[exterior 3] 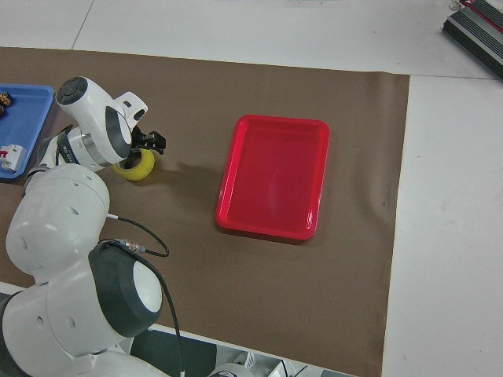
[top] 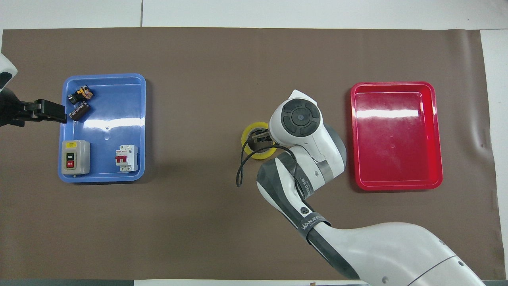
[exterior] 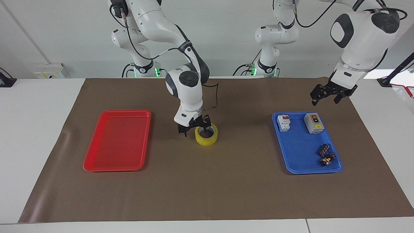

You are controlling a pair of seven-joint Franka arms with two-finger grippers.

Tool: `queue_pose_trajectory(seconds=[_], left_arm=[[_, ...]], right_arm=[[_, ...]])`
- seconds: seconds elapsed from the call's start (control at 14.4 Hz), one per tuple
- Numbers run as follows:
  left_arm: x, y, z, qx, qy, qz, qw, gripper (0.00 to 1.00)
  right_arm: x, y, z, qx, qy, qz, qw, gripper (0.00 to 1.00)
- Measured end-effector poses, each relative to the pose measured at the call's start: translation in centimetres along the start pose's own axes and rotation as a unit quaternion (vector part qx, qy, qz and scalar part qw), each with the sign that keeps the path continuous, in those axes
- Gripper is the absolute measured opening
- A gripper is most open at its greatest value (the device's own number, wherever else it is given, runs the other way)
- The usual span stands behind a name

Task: Place and move tape with both arms
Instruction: 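Grasp the tape roll with the right gripper, then carry the tape roll with the right gripper into the red tray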

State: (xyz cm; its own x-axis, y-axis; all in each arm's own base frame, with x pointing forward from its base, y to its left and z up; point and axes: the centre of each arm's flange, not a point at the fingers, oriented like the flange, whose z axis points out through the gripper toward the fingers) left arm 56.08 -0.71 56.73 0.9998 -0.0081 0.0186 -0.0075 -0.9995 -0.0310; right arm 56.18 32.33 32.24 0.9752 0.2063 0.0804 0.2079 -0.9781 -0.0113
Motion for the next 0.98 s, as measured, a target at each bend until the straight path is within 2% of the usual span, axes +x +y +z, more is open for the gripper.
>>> queue_pose_trajectory(seconds=[0.42,0.49,0.56,0.63,0.7,0.77,0.98], left_arm=[[-0.4,-0.1,-1.2,0.000,-0.012,0.000,1.000,1.00],[-0.5,0.0,-1.3,0.000,-0.012,0.000,1.000,1.00],[-0.6,0.0,-1.5,0.000,-0.011,0.000,1.000,1.00],[-0.7,0.0,-1.8,-0.001,-0.010,0.000,1.000,1.00],[-0.9,0.0,-2.1,-0.002,-0.009,0.000,1.000,1.00],[-1.2,0.1,-2.5,-0.004,-0.008,0.000,1.000,1.00],[-1.8,0.4,-3.4,-0.009,-0.006,0.002,1.000,1.00]], right_arm=[[-0.8,-0.6,2.1,0.005,0.014,-0.007,1.000,0.97],[-1.0,-0.6,2.3,0.005,0.014,-0.007,1.000,0.90],[-1.1,-0.6,2.6,0.006,0.014,-0.007,1.000,0.76],[-1.3,-0.5,2.9,0.006,0.014,-0.007,1.000,0.68],[-1.4,-0.5,3.1,0.006,0.016,-0.007,1.000,0.68],[-1.5,-0.5,3.2,0.007,0.017,-0.007,1.000,0.60],[-1.6,-0.5,3.2,0.008,0.020,-0.007,1.000,0.25]])
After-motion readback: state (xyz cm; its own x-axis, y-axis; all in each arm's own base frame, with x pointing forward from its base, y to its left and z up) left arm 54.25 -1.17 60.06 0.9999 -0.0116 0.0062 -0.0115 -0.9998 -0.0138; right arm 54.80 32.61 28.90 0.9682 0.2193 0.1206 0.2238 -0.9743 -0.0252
